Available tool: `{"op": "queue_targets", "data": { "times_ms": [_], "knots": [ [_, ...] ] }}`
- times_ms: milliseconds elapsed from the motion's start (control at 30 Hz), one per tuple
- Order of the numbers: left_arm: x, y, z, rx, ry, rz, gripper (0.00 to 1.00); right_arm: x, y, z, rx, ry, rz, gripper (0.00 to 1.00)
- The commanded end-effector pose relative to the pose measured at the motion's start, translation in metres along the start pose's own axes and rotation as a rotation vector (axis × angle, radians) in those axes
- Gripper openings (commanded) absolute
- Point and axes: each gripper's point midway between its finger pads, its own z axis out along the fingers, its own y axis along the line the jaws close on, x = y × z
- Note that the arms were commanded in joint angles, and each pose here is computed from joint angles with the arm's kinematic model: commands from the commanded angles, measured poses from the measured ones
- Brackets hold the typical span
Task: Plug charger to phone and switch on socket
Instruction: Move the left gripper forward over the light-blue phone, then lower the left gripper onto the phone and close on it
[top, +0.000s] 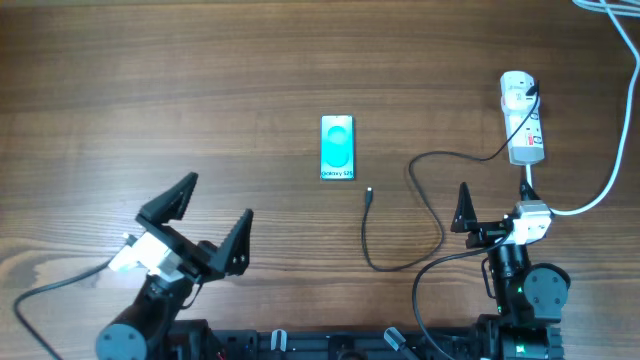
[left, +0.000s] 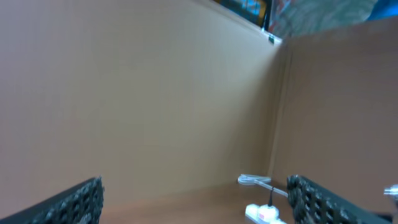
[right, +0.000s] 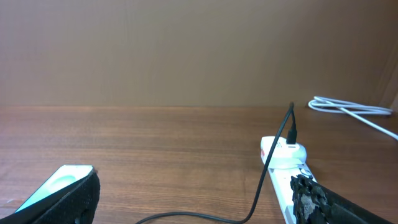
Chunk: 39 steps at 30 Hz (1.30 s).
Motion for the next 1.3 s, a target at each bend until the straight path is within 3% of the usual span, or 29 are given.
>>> {"op": "queue_targets", "data": {
  "times_ms": [0, 167, 333, 500, 633, 700, 733, 833, 933, 1100, 1267],
  "knots": [
    [-0.036, 0.001, 0.017, -0.034, 0.037, -0.037, 1.00, -0.001, -0.001, 0.000, 0.007, -0.008, -0.012, 0.99],
    [-0.051, 0.003, 0.054, -0.037, 0.264, -0.173, 1.00, -0.001, -0.001, 0.000, 0.007, -0.008, -0.012, 1.00],
    [-0.020, 0.024, 0.069, -0.144, 0.581, -0.332, 1.00, -0.001, -0.001, 0.000, 0.007, -0.008, -0.012, 1.00],
    [0.012, 0.028, 0.082, -0.153, 0.741, -0.431, 1.00, -0.001, -0.001, 0.000, 0.007, -0.008, -0.012, 0.99],
    [0.038, 0.022, 0.101, -0.226, 0.950, -0.341, 1.00, -0.001, -0.001, 0.000, 0.007, -0.008, -0.012, 1.00],
    [0.058, 0.022, 0.102, -0.308, 1.147, -0.286, 1.00, -0.001, -0.001, 0.000, 0.007, -0.008, -0.012, 1.00],
    [0.072, 0.012, 0.108, -0.277, 1.254, -0.286, 1.00, -0.001, -0.001, 0.000, 0.007, -0.008, -0.012, 1.00],
    [0.099, -0.034, 0.128, -0.099, 1.348, -0.459, 1.00, -0.001, -0.001, 0.000, 0.007, -0.008, -0.011, 1.00],
    [0.121, -0.048, 0.132, -0.050, 1.409, -0.493, 1.00, -0.001, -0.001, 0.000, 0.007, -0.008, -0.012, 1.00],
    [0.135, -0.012, 0.113, -0.440, 1.455, -0.493, 0.99, -0.001, -0.001, 0.000, 0.007, -0.008, -0.012, 1.00],
    [0.157, 0.003, 0.114, -0.621, 1.644, -0.347, 0.99, -0.001, -0.001, 0.000, 0.007, -0.008, -0.012, 1.00]
  ]
}}
